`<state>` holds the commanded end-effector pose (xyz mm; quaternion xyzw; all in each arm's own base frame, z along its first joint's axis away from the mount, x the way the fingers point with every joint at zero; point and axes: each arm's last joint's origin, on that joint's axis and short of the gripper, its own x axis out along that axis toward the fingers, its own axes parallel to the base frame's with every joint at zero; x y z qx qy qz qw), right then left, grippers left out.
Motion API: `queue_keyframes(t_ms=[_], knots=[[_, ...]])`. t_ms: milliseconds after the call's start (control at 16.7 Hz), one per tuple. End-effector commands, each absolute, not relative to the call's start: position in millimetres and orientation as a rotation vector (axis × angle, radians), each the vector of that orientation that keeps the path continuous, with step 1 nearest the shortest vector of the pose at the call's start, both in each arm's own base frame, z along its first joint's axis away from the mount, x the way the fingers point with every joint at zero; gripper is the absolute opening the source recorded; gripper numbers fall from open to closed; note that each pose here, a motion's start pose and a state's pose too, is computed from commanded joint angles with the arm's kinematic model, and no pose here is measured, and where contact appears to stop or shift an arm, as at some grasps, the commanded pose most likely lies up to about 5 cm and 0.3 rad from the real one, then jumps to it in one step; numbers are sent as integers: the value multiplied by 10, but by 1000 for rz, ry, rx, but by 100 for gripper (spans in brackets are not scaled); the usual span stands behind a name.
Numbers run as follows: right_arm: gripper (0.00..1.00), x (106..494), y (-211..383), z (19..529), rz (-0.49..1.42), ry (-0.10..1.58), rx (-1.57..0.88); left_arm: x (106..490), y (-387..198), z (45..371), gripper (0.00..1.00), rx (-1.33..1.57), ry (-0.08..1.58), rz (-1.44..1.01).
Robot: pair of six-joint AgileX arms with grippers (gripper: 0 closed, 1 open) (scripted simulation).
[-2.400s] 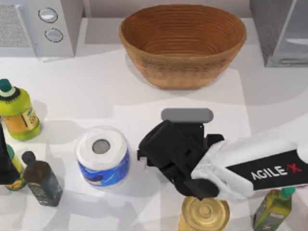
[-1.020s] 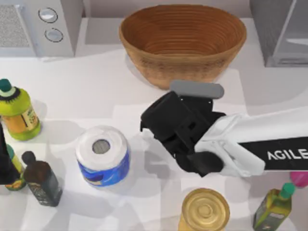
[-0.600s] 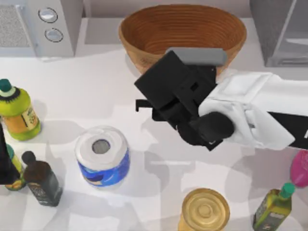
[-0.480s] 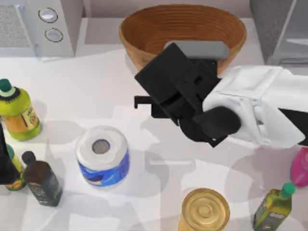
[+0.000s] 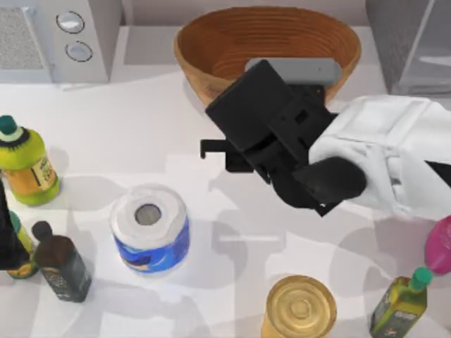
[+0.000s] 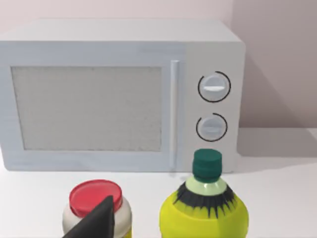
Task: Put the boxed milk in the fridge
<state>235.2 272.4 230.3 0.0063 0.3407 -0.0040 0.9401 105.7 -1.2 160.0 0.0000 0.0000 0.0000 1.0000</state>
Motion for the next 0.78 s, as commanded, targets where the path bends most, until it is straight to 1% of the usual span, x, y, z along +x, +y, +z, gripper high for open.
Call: queue_keyframes(t_ms=[180,360,600,780], knots=[[0,2281,2436,2397,22,677,43,1057,-12,1600,100,0,0,0],[0,2150,1908,2500,66,631,99,1057,-12,1600,100,0,0,0],[0,1778,1110,2542,130,480,182,1057,-12,1600,100,0,0,0],[0,1503,660,2340,146,359,182,1057,-12,1600,100,0,0,0]])
